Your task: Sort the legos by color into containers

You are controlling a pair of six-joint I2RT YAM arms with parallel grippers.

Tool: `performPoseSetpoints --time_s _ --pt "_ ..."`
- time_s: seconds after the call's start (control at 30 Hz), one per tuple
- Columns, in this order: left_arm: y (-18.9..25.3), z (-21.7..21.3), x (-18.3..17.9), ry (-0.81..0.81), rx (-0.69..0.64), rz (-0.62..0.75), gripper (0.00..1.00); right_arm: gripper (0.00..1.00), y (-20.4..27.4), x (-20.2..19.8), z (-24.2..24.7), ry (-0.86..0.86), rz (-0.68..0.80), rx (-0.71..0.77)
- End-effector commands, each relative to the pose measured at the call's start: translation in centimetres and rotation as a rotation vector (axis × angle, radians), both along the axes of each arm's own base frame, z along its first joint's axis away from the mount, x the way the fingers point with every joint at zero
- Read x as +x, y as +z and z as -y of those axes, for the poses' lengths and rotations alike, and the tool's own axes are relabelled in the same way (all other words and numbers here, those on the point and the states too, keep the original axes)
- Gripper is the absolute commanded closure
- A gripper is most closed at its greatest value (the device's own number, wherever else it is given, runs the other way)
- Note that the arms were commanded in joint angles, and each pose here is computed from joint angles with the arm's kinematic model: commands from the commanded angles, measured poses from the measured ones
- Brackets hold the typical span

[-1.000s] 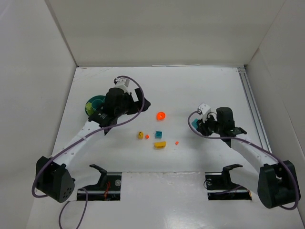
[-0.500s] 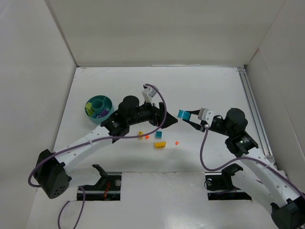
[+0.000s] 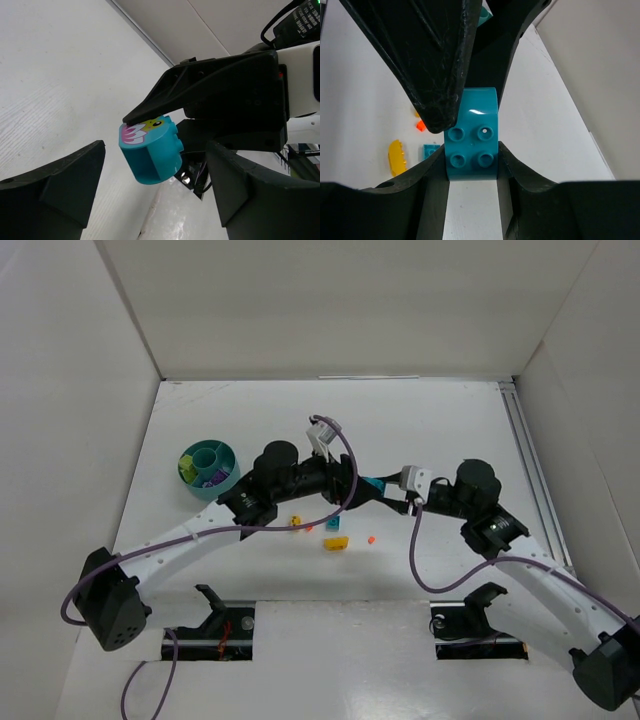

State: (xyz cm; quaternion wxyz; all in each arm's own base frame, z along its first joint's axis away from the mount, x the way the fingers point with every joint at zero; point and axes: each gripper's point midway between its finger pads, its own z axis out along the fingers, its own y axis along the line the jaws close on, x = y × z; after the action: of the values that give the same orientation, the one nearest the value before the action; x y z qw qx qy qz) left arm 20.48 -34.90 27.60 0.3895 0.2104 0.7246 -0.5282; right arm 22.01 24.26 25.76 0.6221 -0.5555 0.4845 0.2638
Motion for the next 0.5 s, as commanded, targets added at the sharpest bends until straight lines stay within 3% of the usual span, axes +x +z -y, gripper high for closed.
performPoseSetpoints --time_s 0.0,0.07,0.47 --pt "4.3 0.7 0.3 -0.005 -0.082 0.098 0.24 0.82 3.8 -0.2 -0.8 0.033 0.093 0.056" --pt "3.6 0.8 0.6 0.004 -0.065 0.084 0.35 0.82 4.2 -0.1 -0.8 0.020 0.093 0.063" --pt "3.4 1.2 0.8 0.008 -0.041 0.077 0.71 0.78 5.3 0.4 -0.6 -0.028 0.109 0.079"
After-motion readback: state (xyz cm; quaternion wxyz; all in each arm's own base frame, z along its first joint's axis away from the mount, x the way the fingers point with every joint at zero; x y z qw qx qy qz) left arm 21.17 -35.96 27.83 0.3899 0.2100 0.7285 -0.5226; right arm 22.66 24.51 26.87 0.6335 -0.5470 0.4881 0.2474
